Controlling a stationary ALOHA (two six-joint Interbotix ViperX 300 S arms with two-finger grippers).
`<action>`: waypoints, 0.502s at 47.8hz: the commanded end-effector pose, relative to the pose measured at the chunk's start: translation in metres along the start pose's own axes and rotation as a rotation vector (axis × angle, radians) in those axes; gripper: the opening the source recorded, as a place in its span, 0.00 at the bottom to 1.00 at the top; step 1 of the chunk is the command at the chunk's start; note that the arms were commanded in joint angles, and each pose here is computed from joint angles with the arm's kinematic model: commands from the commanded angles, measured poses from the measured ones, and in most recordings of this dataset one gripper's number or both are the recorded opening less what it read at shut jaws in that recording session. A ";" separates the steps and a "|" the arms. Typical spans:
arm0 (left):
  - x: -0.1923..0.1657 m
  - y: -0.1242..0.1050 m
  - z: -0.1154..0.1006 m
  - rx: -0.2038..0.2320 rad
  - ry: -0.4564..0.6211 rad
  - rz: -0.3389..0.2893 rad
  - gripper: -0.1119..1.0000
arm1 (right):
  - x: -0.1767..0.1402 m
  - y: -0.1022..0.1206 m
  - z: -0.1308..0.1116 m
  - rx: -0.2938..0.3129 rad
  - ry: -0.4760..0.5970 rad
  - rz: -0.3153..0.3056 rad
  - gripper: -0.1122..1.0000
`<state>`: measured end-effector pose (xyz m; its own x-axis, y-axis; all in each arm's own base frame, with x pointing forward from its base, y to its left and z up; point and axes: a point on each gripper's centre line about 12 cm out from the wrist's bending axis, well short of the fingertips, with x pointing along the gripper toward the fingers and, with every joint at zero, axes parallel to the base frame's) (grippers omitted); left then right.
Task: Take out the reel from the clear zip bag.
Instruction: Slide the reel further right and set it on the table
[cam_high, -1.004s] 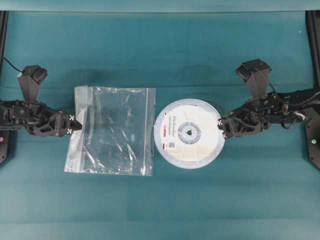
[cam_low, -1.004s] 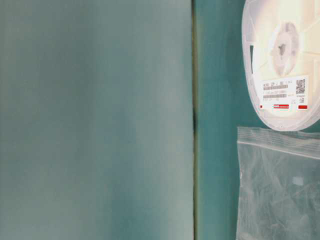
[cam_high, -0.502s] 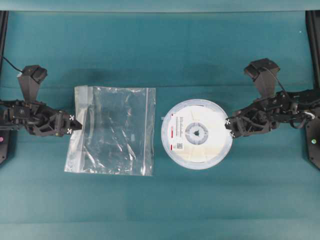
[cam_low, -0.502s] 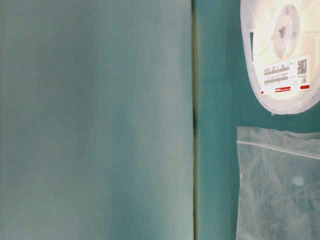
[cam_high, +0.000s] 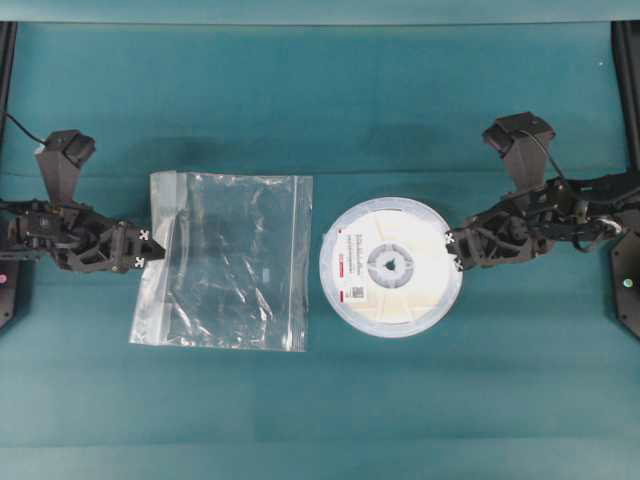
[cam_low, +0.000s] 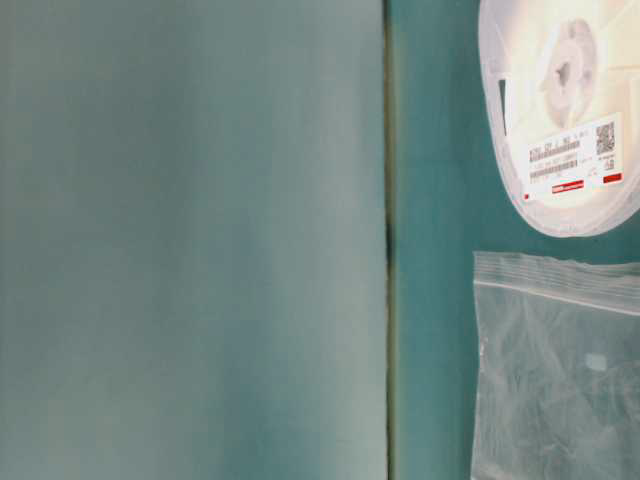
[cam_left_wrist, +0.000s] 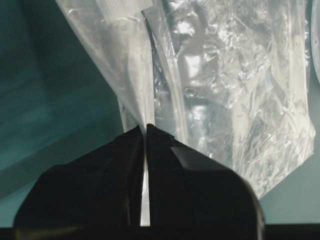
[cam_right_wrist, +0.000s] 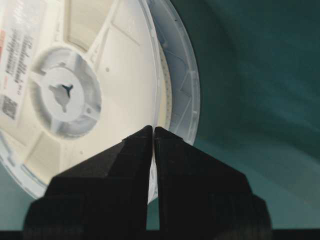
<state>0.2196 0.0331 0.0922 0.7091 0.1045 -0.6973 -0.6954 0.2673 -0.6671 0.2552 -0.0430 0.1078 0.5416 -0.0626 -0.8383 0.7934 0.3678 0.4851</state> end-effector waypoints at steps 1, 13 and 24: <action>0.001 -0.006 0.003 -0.001 -0.009 -0.019 0.11 | -0.001 0.002 0.001 0.007 0.003 0.000 0.14; 0.001 -0.007 0.004 -0.002 -0.011 -0.024 0.11 | -0.001 0.004 0.002 0.005 0.000 0.004 0.14; 0.001 -0.008 0.004 -0.002 -0.012 -0.025 0.11 | -0.001 0.004 0.002 0.004 0.000 0.005 0.27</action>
<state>0.2212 0.0334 0.0933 0.7122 0.1054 -0.6940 -0.6926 0.2663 -0.6704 0.2544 -0.0424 0.1070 0.5311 -0.0571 -0.8454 0.7986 0.3672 0.4769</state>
